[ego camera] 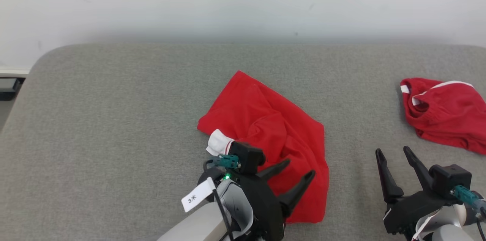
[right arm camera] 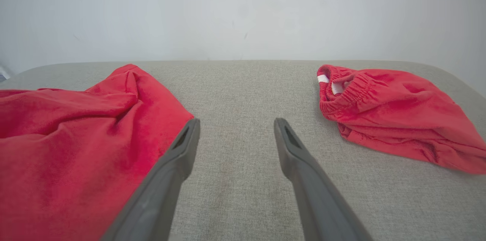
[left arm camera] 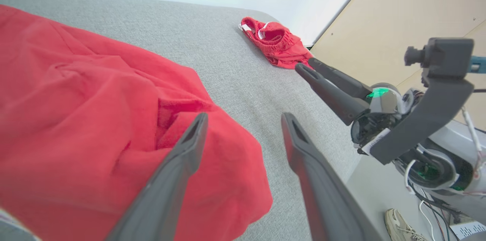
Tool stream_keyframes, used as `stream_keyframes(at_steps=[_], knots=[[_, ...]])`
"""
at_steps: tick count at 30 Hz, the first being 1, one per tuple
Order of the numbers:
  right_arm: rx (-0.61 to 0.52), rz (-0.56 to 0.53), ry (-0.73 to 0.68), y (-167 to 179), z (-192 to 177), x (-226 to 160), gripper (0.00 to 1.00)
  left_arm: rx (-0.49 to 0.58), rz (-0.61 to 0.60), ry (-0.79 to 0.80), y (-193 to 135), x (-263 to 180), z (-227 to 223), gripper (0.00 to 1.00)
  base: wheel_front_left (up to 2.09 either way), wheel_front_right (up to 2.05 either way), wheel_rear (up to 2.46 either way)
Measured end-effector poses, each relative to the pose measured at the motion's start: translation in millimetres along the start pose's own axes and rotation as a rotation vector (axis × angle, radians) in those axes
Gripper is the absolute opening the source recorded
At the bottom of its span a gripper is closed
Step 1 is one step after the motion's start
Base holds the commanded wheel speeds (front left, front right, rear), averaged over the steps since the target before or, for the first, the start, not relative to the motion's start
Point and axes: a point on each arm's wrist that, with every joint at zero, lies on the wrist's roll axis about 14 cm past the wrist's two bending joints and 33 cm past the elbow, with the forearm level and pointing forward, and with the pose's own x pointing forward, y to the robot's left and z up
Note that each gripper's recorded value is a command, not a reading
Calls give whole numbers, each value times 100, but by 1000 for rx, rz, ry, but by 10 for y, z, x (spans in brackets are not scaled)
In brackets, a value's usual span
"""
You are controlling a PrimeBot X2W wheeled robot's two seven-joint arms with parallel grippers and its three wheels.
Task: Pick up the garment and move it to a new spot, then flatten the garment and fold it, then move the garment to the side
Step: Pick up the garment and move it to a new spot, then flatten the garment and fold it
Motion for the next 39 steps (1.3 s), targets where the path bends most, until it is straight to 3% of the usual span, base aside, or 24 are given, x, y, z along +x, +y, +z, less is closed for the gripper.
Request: stream_keyframes(at_steps=[3, 11, 19, 39], knots=[[7, 9, 10, 49, -45, -28, 100, 21, 39, -76, 46, -72, 188, 100, 0, 0, 0], [12, 42, -9, 193, 0, -35, 100, 167, 257, -192, 553, -413, 443, 100, 0, 0, 0], [11, 60, -11, 253, 2, -66, 100, 214, 343, -258, 749, -674, 448, 100, 0, 0, 0], [19, 74, -16, 321, -7, -150, 100, 174, 640, -360, 1239, -1397, 106, 100, 0, 0, 0]])
